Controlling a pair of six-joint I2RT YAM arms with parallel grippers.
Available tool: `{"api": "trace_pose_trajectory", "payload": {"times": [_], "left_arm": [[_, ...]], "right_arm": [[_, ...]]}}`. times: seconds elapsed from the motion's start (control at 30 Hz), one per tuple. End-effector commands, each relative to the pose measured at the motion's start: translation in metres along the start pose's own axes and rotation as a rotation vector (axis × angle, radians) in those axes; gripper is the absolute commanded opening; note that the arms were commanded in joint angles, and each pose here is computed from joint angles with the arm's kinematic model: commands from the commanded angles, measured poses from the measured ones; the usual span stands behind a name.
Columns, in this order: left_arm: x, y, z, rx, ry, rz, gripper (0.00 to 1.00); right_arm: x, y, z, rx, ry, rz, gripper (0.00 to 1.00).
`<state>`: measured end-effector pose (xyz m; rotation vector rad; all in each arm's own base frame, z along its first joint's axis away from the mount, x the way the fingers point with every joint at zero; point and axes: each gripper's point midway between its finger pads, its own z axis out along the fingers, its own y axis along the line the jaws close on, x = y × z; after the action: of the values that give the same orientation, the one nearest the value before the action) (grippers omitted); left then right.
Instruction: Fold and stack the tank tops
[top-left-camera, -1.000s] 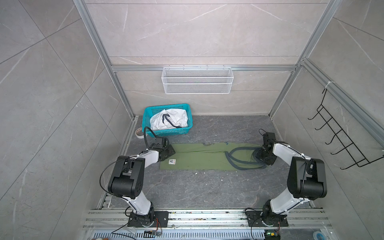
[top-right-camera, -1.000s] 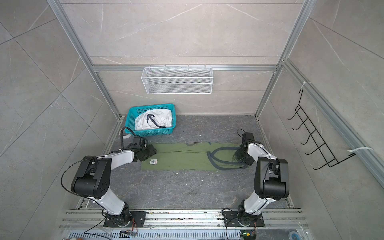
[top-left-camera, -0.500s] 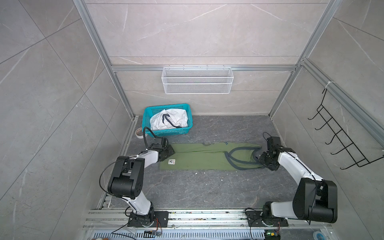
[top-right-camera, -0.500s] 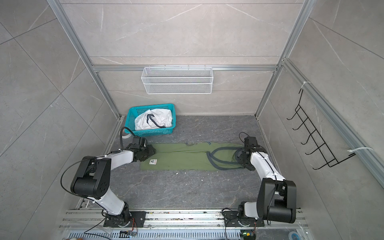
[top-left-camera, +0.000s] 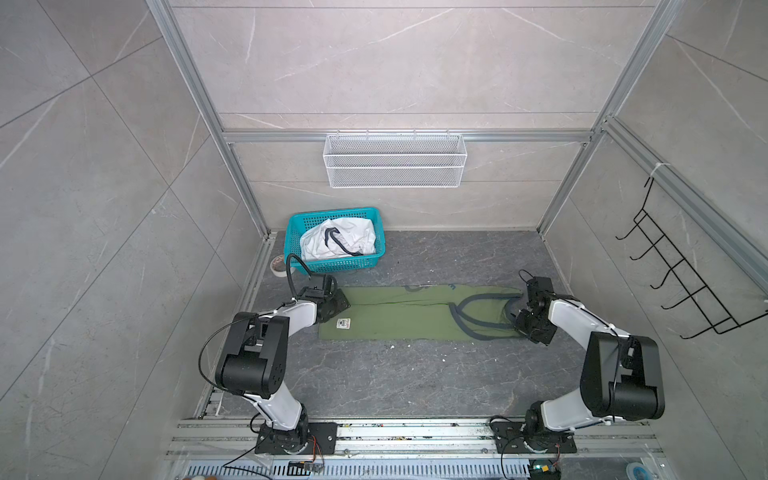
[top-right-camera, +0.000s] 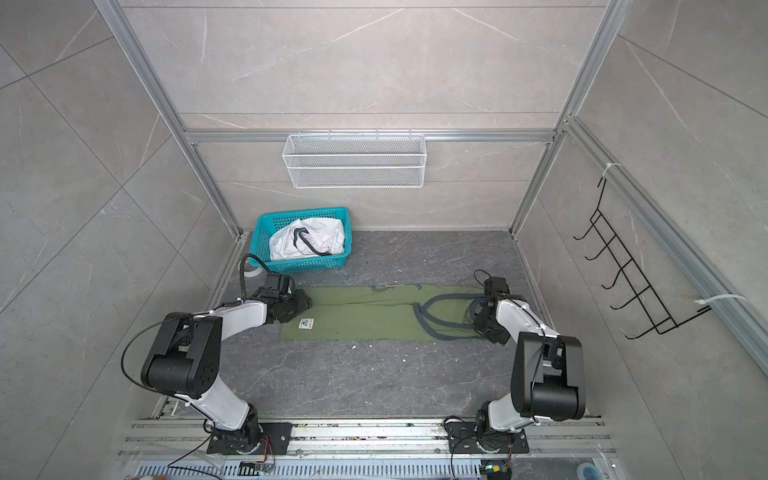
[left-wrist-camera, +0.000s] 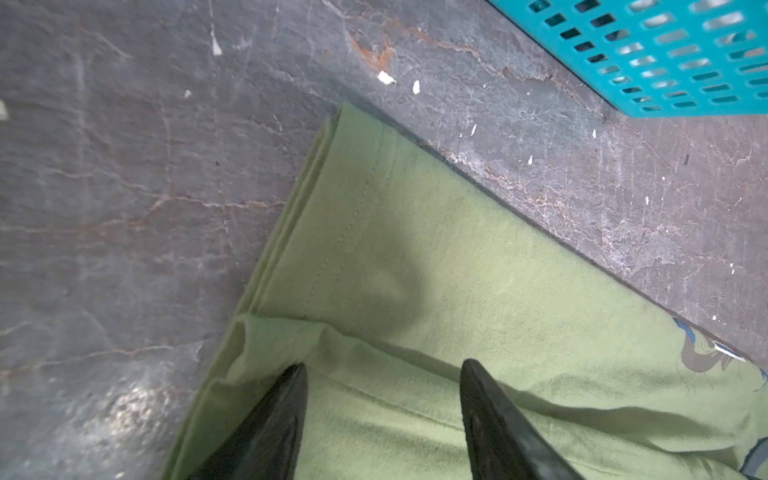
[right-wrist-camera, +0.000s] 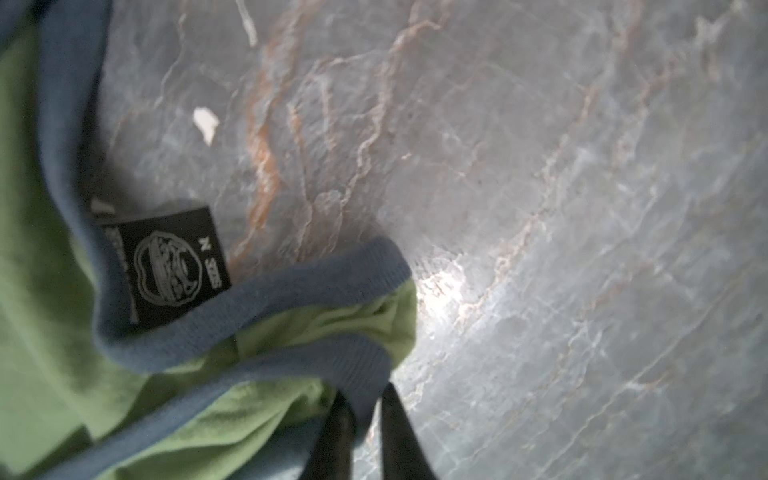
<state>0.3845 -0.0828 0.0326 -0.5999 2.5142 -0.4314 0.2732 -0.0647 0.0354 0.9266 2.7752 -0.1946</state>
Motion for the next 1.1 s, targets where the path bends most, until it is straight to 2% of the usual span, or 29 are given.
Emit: {"api": "trace_pose_trajectory", "payload": {"times": [0.0, 0.07, 0.27, 0.43, 0.73, 0.83, 0.93, 1.07], "left_arm": [[0.032, 0.043, 0.005, -0.149, 0.100, -0.037, 0.62], [0.032, 0.042, 0.006, -0.144, 0.101, -0.036, 0.62], [0.031, 0.040, 0.005, -0.127, 0.091, -0.036, 0.62], [0.029, 0.038, 0.003, -0.114, 0.076, -0.038, 0.62], [0.024, 0.034, 0.002, -0.107, 0.060, -0.045, 0.63], [0.021, 0.034, 0.000, -0.112, 0.051, -0.050, 0.63], [0.015, 0.030, -0.005, -0.104, 0.033, -0.053, 0.63], [0.006, 0.015, -0.017, -0.061, 0.024, -0.036, 0.63]], "right_arm": [[-0.015, -0.007, -0.021, 0.033, -0.072, 0.003, 0.04], [-0.021, -0.009, -0.033, 0.039, -0.103, -0.001, 0.00], [-0.037, 0.009, -0.044, -0.019, -0.081, -0.018, 0.00], [-0.052, 0.023, -0.037, -0.014, -0.031, -0.046, 0.00], [-0.071, 0.023, -0.002, 0.121, 0.045, -0.101, 0.04], [-0.072, 0.014, 0.008, 0.195, 0.054, -0.113, 0.07], [-0.066, 0.012, 0.013, 0.206, 0.072, -0.118, 0.11], [-0.058, 0.018, -0.001, 0.176, 0.045, -0.140, 0.30]]}}
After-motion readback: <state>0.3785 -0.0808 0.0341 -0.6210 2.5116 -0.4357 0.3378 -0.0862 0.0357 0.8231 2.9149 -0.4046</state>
